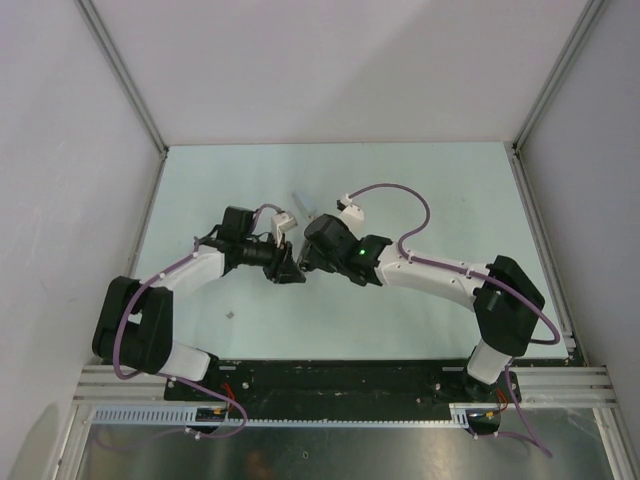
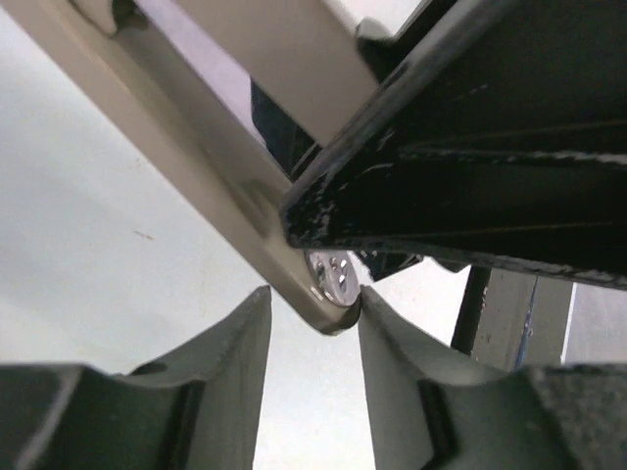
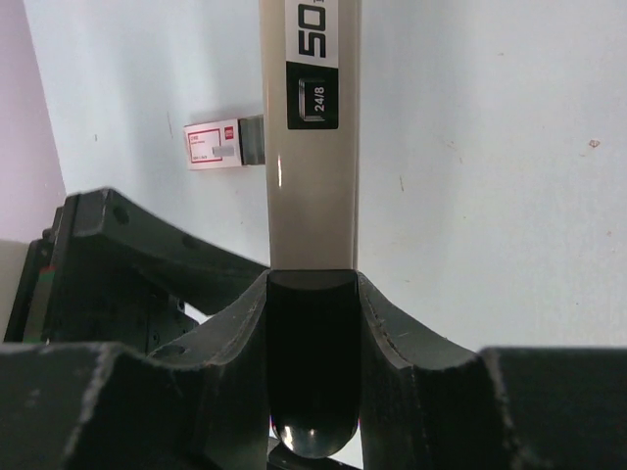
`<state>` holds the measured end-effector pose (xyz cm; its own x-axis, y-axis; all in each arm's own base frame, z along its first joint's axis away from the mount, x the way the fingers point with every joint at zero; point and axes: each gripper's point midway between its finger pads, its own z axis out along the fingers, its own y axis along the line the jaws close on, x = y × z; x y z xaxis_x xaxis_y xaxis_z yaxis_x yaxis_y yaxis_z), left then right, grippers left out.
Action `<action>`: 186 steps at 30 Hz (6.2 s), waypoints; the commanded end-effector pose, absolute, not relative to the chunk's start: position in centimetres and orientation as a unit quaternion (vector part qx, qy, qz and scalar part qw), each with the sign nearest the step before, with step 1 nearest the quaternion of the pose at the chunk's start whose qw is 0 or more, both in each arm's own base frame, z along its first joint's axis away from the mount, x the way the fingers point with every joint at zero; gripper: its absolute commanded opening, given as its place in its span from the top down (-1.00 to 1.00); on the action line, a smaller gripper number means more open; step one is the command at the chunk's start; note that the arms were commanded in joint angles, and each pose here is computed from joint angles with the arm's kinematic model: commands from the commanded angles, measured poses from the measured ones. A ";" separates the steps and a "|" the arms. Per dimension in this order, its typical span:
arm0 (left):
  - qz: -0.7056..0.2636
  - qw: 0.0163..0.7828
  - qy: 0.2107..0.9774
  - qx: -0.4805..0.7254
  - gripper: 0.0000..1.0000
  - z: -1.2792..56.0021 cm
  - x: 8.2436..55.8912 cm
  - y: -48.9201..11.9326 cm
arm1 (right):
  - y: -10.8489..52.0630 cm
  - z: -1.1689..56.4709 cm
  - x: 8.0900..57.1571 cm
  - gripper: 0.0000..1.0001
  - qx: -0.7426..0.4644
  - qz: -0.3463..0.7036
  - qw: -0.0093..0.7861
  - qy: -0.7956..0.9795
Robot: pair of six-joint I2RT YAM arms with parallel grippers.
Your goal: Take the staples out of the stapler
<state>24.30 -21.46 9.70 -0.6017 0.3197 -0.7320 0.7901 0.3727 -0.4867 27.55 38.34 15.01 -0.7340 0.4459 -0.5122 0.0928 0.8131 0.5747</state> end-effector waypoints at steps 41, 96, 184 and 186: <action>-0.200 0.420 0.751 0.468 0.90 13.0 32.8 -19.9 | 40.1 16.6 25.8 1.00 -0.093 0.380 0.309 0.867; 0.197 0.431 0.587 0.656 0.96 8.1 35.2 -16.7 | 29.4 7.8 25.6 1.00 -0.153 0.249 0.323 0.900; -0.164 0.448 0.874 0.093 -0.87 18.5 33.5 -2.4 | 49.7 11.7 34.2 -0.74 -0.529 0.290 0.384 0.699; -0.162 0.447 0.875 0.094 -0.88 18.3 33.3 -2.3 | 50.5 10.9 34.1 -0.93 -0.544 0.294 0.373 0.692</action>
<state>33.27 -1.84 16.78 -0.5962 0.0704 -0.7998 0.3184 0.9352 -0.1550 34.03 47.50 8.64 -0.2420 -0.5676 -0.7870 -0.9314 0.3632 0.0246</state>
